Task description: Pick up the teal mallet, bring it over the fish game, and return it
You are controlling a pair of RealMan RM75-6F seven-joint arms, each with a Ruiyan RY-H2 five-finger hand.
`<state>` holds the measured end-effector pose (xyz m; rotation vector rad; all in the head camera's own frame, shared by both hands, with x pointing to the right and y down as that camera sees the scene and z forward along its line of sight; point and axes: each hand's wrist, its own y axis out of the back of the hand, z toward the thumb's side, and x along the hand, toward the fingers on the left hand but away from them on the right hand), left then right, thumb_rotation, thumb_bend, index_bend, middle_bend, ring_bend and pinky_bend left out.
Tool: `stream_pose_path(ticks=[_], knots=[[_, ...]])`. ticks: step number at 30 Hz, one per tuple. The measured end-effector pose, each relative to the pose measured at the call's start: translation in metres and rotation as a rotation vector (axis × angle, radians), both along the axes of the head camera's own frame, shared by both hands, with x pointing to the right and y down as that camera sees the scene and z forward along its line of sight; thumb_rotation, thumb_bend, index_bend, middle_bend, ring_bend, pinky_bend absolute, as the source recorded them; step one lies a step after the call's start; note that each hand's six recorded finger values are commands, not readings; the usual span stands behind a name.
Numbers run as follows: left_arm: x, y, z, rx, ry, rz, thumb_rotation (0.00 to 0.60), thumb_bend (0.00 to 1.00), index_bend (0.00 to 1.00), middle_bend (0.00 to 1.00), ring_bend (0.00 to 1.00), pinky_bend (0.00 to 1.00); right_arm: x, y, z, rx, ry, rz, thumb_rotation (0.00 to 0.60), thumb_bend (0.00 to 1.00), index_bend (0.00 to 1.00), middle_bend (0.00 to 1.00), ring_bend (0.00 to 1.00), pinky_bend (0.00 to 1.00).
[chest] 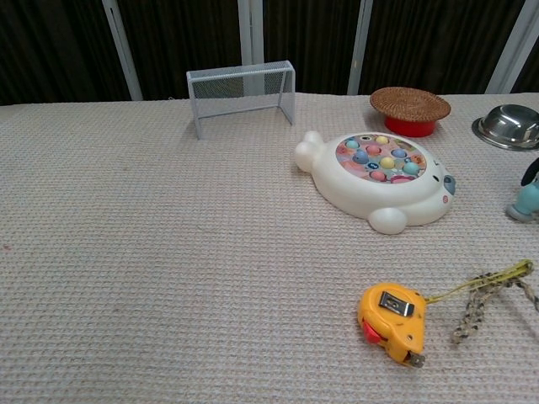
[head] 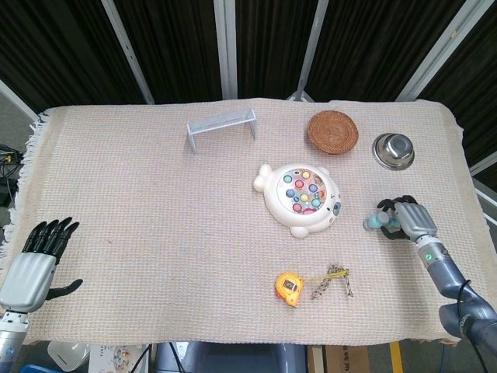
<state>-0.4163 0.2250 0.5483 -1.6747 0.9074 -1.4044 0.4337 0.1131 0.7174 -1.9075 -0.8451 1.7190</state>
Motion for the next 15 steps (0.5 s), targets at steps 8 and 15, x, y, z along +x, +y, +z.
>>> stream_pose_path(ticks=[8, 15], knots=[[0.0019, -0.0008, -0.0011, 0.005, 0.000, 0.003, 0.600, 0.00, 0.00, 0.00, 0.00, 0.00, 0.0045, 0.0050, 0.0005, 0.003, -0.007, -0.001, 0.600, 0.43, 0.36, 0.38, 0.22, 0.10], [0.0022, -0.0003, -0.0014, 0.005, -0.001, 0.002, 0.600, 0.00, 0.00, 0.00, 0.00, 0.00, 0.0072, 0.0076, -0.0003, 0.013, -0.015, 0.006, 0.600, 0.43, 0.40, 0.41, 0.25, 0.11]])
